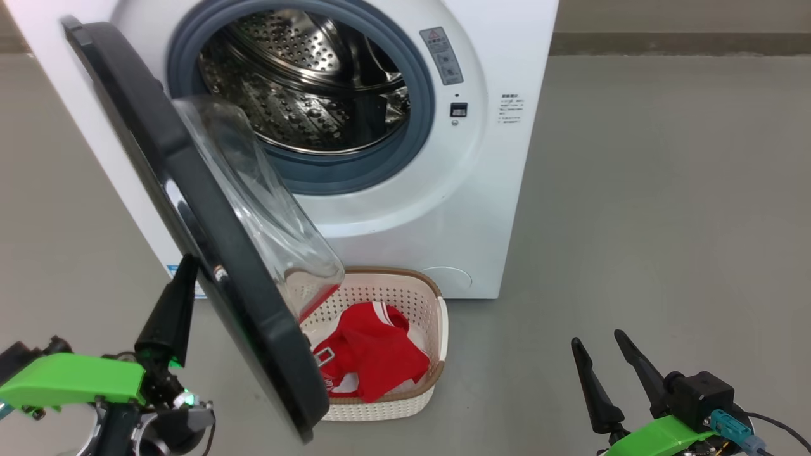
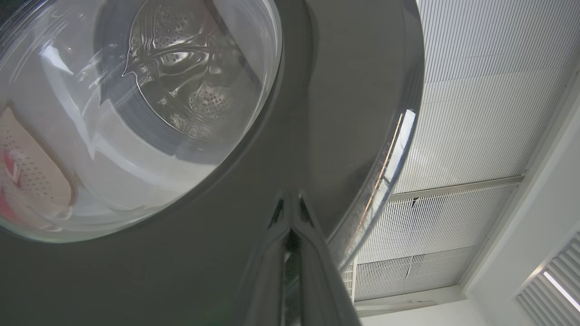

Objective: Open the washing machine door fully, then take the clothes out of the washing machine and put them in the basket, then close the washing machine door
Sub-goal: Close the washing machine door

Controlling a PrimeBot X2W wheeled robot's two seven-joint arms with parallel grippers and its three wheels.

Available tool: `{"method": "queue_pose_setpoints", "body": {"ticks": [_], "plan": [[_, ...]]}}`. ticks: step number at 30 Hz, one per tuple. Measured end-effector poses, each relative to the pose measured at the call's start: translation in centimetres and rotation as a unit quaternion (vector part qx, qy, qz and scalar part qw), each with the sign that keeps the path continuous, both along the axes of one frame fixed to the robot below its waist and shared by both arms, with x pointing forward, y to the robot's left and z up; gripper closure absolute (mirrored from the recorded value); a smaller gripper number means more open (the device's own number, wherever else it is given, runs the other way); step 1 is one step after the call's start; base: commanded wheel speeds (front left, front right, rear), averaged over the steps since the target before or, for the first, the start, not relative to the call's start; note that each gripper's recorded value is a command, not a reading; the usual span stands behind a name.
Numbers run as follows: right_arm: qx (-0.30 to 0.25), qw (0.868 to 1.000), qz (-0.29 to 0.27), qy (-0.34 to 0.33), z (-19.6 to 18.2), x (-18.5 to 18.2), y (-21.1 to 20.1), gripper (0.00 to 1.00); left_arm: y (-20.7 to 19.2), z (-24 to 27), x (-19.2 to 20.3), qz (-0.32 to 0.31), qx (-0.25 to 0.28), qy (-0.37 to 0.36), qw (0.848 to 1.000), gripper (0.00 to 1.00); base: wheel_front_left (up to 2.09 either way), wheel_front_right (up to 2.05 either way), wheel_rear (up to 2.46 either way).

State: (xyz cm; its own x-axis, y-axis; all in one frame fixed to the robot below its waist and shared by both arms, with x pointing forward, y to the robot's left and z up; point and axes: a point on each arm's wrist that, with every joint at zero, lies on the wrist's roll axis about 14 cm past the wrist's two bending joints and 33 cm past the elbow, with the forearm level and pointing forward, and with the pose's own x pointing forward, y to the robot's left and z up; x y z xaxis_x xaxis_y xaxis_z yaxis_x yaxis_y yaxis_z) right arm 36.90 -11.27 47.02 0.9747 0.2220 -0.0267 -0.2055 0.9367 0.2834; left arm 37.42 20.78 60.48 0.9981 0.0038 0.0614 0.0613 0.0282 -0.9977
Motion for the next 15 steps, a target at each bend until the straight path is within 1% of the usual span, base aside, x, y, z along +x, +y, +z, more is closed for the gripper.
{"method": "queue_pose_setpoints", "body": {"ticks": [11, 15], "plan": [[0.002, 0.999, -0.033, 0.002, -0.1, 0.3, -2.1, 0.0, -4.0, 0.7, 3.1, -0.051, -0.002, -0.008, 0.999, 1.0, 0.0, 0.0, 0.0], [0.008, 0.999, -0.045, 0.005, -0.3, 0.4, -2.8, 0.0, -5.1, 0.8, 4.5, -0.059, -0.013, -0.009, 0.998, 1.0, 0.0, 0.0, 0.0]]}}
